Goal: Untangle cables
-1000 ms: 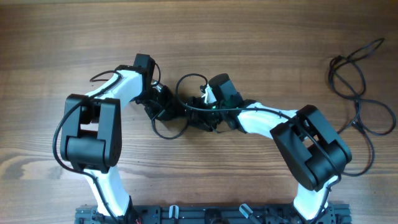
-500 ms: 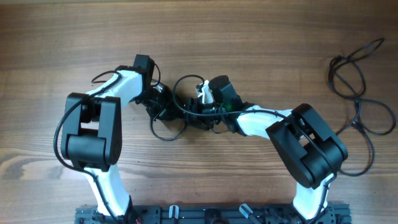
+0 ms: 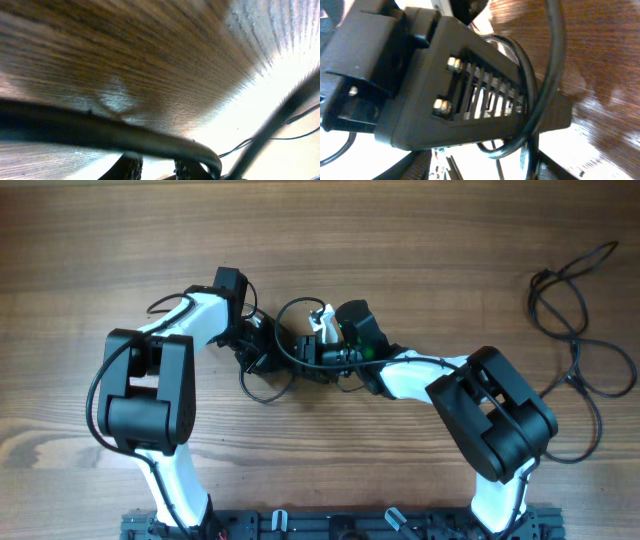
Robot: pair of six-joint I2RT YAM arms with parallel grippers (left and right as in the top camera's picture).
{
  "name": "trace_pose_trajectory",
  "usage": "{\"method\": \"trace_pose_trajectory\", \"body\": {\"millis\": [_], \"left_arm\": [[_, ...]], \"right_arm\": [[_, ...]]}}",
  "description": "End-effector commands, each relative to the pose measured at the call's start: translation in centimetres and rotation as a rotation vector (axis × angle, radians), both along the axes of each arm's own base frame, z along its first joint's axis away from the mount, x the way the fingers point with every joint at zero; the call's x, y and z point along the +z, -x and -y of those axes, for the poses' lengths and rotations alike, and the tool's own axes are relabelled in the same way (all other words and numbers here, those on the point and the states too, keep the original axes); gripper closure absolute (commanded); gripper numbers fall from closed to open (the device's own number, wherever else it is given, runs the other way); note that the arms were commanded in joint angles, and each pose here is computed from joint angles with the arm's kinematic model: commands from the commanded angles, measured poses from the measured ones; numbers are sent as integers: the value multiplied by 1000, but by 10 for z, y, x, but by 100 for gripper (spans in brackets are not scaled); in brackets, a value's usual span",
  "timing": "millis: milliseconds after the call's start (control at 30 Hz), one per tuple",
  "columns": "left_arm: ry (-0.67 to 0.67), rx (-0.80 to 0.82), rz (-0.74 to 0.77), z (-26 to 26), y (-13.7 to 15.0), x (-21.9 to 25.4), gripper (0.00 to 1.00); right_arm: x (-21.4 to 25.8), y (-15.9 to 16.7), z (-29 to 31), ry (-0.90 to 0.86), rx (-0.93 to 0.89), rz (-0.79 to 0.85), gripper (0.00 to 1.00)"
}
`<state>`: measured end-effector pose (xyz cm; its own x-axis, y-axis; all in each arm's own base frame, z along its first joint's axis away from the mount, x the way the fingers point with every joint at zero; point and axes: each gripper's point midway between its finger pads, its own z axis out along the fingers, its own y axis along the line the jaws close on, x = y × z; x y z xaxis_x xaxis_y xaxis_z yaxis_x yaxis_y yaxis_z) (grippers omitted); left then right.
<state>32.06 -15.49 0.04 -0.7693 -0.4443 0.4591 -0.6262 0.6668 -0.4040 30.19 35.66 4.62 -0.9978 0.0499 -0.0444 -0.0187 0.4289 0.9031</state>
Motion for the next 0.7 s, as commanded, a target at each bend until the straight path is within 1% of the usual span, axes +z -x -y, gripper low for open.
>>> {"method": "trace_pose_trajectory", "body": {"millis": [0, 267, 467, 600, 667], "left_arm": [[24, -32, -52, 7, 17, -8, 76], [25, -32, -49, 7, 16, -8, 75], [25, -32, -49, 7, 16, -8, 74], [24, -32, -49, 7, 16, -8, 73], [24, -32, -49, 7, 16, -8, 68]], "right_arm": [[-1, -18, 2, 16, -71, 21, 53], [-3, -17, 2, 21, -67, 23, 67], [-3, -17, 2, 22, -66, 23, 82], [-3, -17, 2, 22, -66, 23, 87], [-3, -17, 2, 23, -66, 22, 90]]}}
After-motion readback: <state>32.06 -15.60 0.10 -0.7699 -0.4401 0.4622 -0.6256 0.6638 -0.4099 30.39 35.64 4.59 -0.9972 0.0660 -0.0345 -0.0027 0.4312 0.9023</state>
